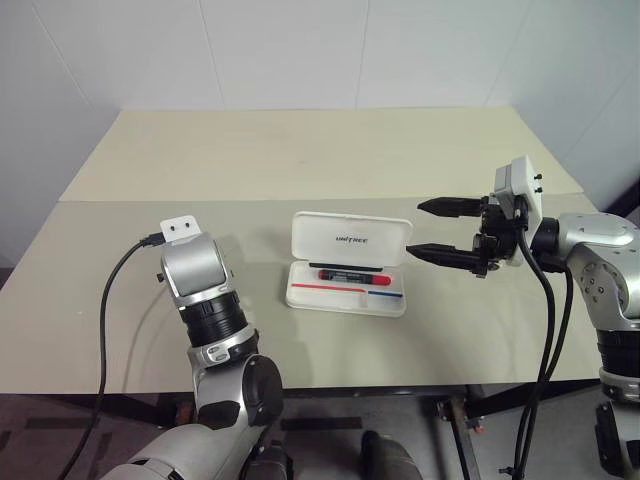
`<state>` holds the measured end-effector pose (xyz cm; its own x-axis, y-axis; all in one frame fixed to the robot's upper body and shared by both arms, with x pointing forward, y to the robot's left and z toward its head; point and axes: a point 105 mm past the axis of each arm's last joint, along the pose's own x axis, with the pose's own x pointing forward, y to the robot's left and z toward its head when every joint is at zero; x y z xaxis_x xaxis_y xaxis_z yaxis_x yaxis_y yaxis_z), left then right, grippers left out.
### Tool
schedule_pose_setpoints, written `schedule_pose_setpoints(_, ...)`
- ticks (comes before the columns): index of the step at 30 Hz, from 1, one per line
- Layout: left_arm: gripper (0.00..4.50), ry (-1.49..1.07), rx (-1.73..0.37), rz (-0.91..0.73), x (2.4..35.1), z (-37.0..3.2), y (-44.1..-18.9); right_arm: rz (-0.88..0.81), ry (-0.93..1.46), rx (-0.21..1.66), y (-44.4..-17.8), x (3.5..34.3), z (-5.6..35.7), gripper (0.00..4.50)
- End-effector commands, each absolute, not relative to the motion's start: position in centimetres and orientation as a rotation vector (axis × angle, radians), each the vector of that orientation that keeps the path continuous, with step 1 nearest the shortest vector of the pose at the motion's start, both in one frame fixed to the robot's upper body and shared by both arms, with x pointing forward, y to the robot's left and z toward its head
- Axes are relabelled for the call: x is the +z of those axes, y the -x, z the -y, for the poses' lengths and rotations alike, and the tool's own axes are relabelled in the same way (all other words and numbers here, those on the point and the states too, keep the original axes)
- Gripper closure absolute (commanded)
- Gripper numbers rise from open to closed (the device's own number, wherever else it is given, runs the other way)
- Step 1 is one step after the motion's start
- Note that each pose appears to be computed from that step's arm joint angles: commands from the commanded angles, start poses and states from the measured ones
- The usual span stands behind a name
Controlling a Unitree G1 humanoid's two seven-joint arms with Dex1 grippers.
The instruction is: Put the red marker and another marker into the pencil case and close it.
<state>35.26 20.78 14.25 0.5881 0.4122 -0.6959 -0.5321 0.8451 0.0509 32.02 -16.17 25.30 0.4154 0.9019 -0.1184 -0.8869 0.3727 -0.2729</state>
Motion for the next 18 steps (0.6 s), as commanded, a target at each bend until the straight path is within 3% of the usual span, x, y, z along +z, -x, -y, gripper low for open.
schedule_pose_setpoints(1, 3.43, 0.166, 0.462, -0.747, 14.9, -17.6, -35.8, 0.125, 0.348, 1.153, -31.5, 27.0, 16.1, 0.0)
schedule_pose_setpoints(8, 3.43, 0.182, 0.352, -0.605, 17.4, -18.7, -36.9, 0.126, 0.354, 1.145, -31.5, 26.9, 16.1, 0.0)
schedule_pose_setpoints(18, 3.43, 0.14, -0.244, -0.149, 25.1, -16.9, -39.6, 0.12, 0.376, 1.116, -31.5, 26.9, 16.9, 0.0)
